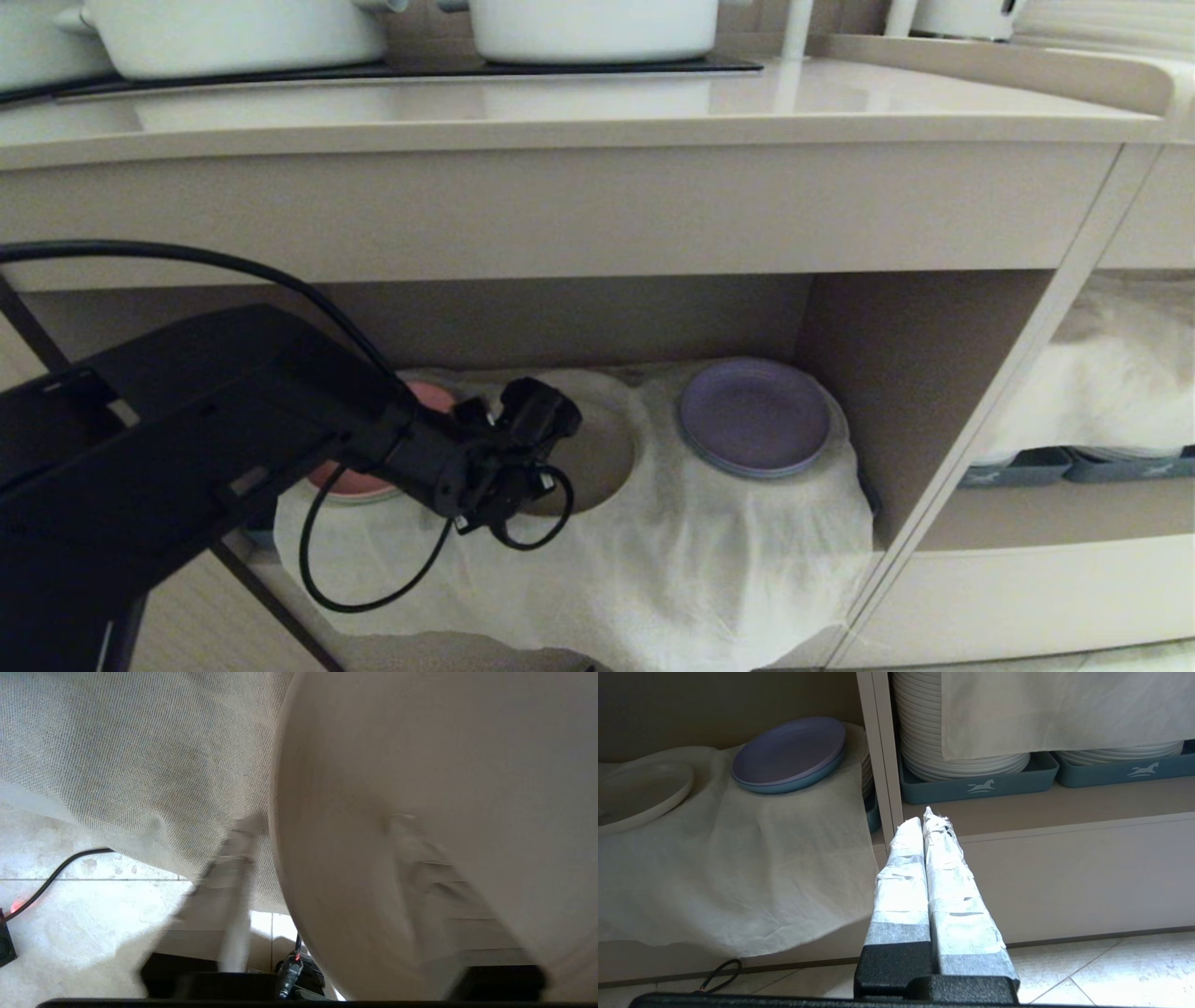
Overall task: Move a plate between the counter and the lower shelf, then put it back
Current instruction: Pick up the plate in the cupboard
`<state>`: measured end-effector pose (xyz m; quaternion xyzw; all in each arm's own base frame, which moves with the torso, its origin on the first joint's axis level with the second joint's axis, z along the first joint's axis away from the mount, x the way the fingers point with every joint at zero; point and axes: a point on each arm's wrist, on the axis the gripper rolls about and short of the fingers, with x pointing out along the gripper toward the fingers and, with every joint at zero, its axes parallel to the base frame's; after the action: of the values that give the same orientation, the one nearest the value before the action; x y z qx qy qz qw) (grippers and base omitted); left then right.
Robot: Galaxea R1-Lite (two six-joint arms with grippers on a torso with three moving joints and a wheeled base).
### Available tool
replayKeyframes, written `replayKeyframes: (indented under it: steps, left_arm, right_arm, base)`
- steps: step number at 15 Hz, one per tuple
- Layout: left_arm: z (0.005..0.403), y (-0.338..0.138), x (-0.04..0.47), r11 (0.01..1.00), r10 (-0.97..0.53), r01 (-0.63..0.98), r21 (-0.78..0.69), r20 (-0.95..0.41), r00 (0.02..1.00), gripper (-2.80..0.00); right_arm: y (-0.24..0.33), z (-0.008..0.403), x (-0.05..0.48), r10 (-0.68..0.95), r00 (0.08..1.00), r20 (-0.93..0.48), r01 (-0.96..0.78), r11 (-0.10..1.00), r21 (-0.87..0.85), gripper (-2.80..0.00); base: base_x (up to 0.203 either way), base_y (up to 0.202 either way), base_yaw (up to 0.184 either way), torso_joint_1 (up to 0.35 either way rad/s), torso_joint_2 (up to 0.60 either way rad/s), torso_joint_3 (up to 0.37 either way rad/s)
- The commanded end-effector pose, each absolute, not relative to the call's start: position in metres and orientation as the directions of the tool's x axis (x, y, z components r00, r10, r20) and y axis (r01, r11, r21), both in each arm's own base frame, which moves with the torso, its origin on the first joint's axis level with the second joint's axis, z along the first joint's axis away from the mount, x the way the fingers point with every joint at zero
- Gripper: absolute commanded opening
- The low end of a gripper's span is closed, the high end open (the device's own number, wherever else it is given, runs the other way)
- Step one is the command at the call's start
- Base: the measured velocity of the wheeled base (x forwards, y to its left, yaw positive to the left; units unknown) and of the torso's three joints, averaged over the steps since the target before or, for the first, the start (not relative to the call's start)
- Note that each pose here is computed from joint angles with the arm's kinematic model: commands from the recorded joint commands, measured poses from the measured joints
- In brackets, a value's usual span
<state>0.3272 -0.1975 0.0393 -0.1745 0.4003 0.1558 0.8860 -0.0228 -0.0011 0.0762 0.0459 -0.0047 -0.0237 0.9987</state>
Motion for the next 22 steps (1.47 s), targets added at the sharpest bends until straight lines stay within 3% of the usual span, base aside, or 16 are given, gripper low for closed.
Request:
replayKeyframes:
  steps: [1, 22]
  left_arm:
    - [0.040, -0.198, 0.329, 0.887, 0.136, -0.420, -0.192, -0.759, 0.636, -2.80]
    - [0.035, -0.182, 0.315, 0.881, 0.178, -0.453, -0.137, -0.792, 0.584, -2.80]
  right_arm:
    - [-0.001, 0.076, -0.023, -0.048, 0.999, 0.008, 0.047, 0.995, 0.092, -2.80]
    - [-0.001, 0.076, -0.023, -0.048, 0.999, 0.009, 0.047, 0.995, 0.092, -2.80]
  base:
    - [0.000, 0.000, 0.000, 0.000, 0.00, 0.000]
    - [0.000, 0.000, 0.000, 0.000, 0.00, 0.000]
